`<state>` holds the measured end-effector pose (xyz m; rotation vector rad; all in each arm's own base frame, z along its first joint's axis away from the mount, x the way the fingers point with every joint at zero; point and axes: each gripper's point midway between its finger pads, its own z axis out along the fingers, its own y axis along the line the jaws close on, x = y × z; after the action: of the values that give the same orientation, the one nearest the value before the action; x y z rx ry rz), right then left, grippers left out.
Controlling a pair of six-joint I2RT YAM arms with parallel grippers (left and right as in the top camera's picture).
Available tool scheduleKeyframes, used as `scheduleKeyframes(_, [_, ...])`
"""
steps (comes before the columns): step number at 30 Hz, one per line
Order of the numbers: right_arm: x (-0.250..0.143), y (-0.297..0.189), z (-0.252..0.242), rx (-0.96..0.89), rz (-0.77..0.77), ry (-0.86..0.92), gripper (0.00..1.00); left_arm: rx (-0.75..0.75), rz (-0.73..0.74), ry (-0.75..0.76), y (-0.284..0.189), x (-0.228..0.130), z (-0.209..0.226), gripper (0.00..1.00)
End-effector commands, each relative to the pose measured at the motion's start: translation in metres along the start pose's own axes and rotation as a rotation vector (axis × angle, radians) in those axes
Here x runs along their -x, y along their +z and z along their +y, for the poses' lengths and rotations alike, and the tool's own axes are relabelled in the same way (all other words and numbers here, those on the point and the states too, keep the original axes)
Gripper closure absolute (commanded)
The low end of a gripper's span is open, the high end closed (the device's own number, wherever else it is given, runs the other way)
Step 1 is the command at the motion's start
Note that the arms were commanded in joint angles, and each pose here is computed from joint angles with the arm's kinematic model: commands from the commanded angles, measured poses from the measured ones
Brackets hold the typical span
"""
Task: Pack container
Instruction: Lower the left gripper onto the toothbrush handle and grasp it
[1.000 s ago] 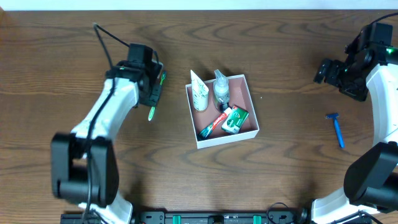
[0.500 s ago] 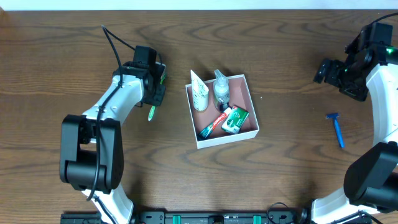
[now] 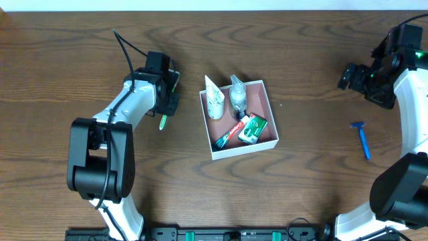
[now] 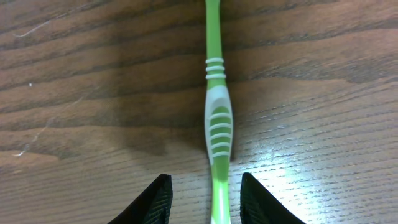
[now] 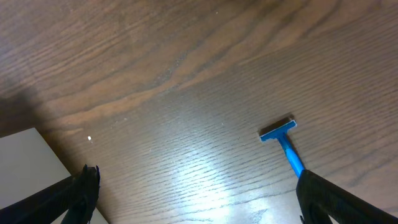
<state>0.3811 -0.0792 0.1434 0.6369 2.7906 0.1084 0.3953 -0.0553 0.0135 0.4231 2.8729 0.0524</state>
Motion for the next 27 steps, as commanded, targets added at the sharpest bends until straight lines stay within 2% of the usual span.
scheduleKeyframes(1, [-0.001,0.002,-0.003,-0.001,0.009,0.02,0.01,-0.024,0.001,-0.009,0.004,0.001,-0.003,0.63])
scheduleKeyframes(27, [-0.001,0.002,-0.003,-0.001,0.009,0.02,0.01,-0.038,0.073,-0.009,0.028,-0.015,-0.007,0.64])
